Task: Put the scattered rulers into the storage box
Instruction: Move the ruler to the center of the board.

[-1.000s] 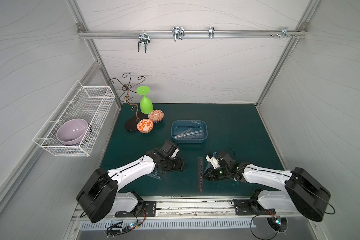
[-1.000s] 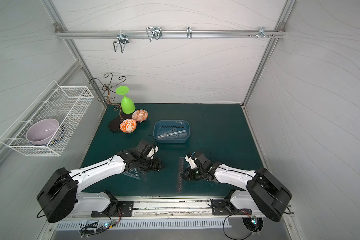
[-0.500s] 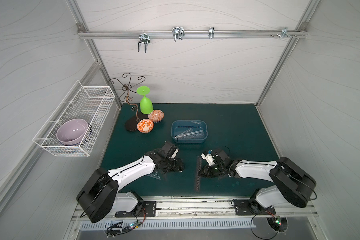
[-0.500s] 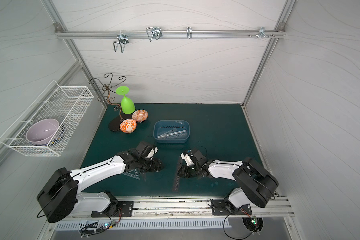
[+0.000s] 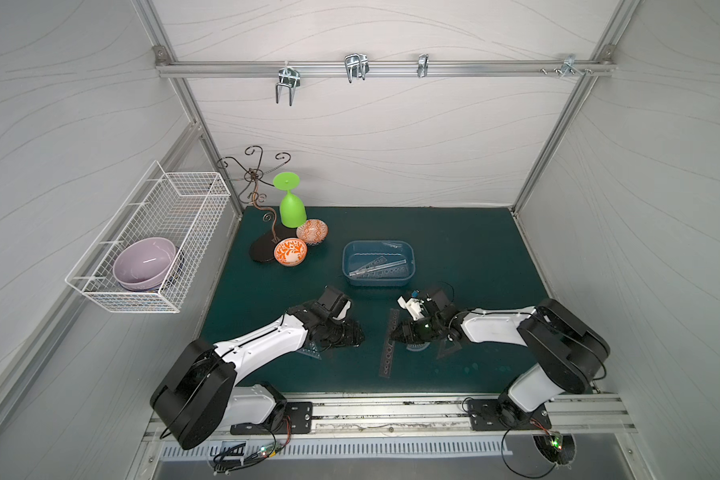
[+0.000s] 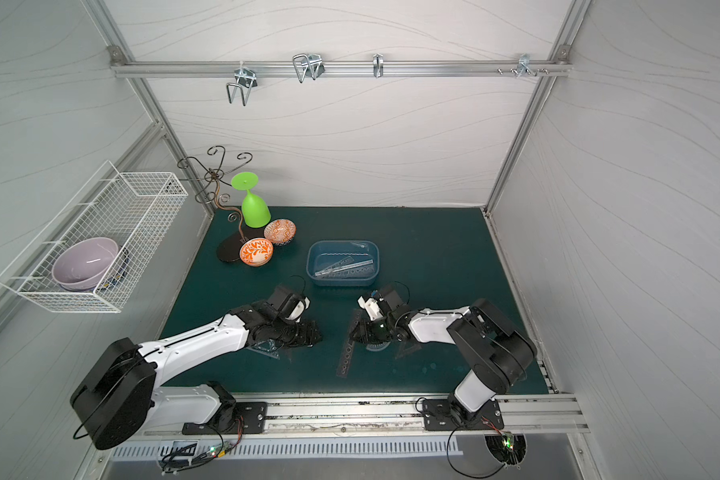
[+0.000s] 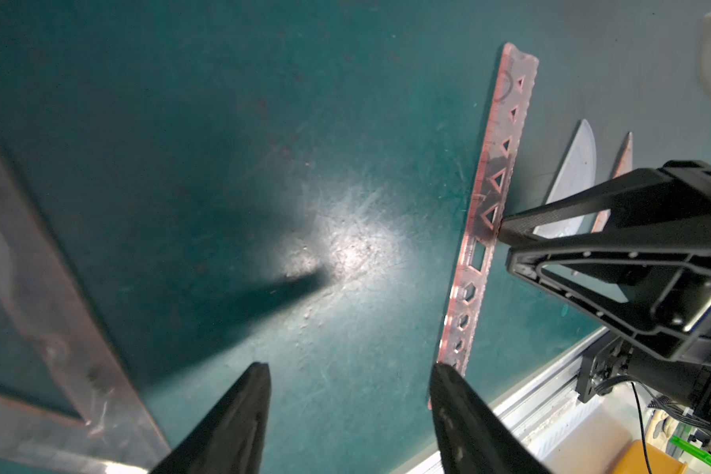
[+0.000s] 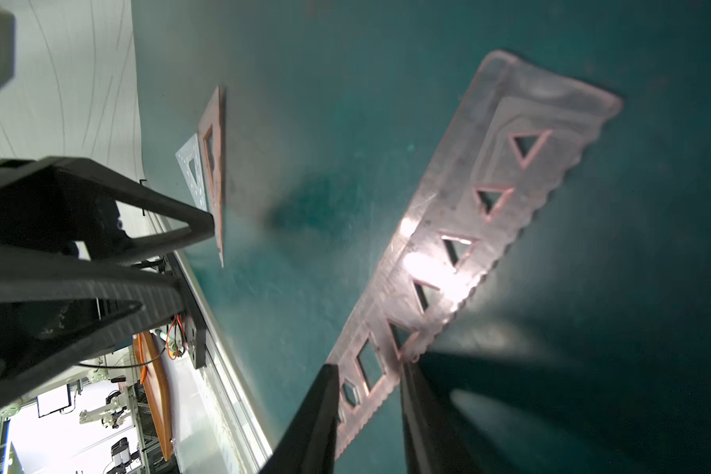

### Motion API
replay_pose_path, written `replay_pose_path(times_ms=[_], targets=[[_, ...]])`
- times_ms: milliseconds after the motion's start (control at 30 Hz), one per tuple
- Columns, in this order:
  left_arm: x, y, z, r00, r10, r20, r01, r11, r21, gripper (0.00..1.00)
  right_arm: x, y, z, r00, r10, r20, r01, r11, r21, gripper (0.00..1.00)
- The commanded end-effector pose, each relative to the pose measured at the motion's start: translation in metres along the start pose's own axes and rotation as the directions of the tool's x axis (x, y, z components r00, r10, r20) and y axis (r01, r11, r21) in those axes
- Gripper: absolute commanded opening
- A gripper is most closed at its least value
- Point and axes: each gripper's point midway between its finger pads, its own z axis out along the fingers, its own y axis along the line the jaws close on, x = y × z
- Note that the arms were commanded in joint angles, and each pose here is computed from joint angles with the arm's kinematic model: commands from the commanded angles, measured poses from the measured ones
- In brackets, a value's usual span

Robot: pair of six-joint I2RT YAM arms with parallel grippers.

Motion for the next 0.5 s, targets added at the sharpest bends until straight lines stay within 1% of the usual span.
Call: replay_pose_path(times_ms=[0,267,467], targets=[[-0.008,-0.006,-0.004,0.999,0.018,0.034,-0.019,0.999,0.032,0.66,0.009,-0.024,0.011,0.999,0.025,-0.033,-0.022,0.995,0.092,0.32],[-0.009,-0.003,-0.005,0.999,0.005,0.040,-0.007,0.999,0.037,0.66,0.009,-0.011,0.032,0.997,0.020,-0.069,-0.016,0.998,0.068,0.31],[-0.009,-0.003,-0.004,0.999,0.001,0.040,-0.003,0.999,0.043,0.66,0.000,-0.016,0.031,0.998,0.035,-0.057,-0.031,0.997,0.067,0.32]])
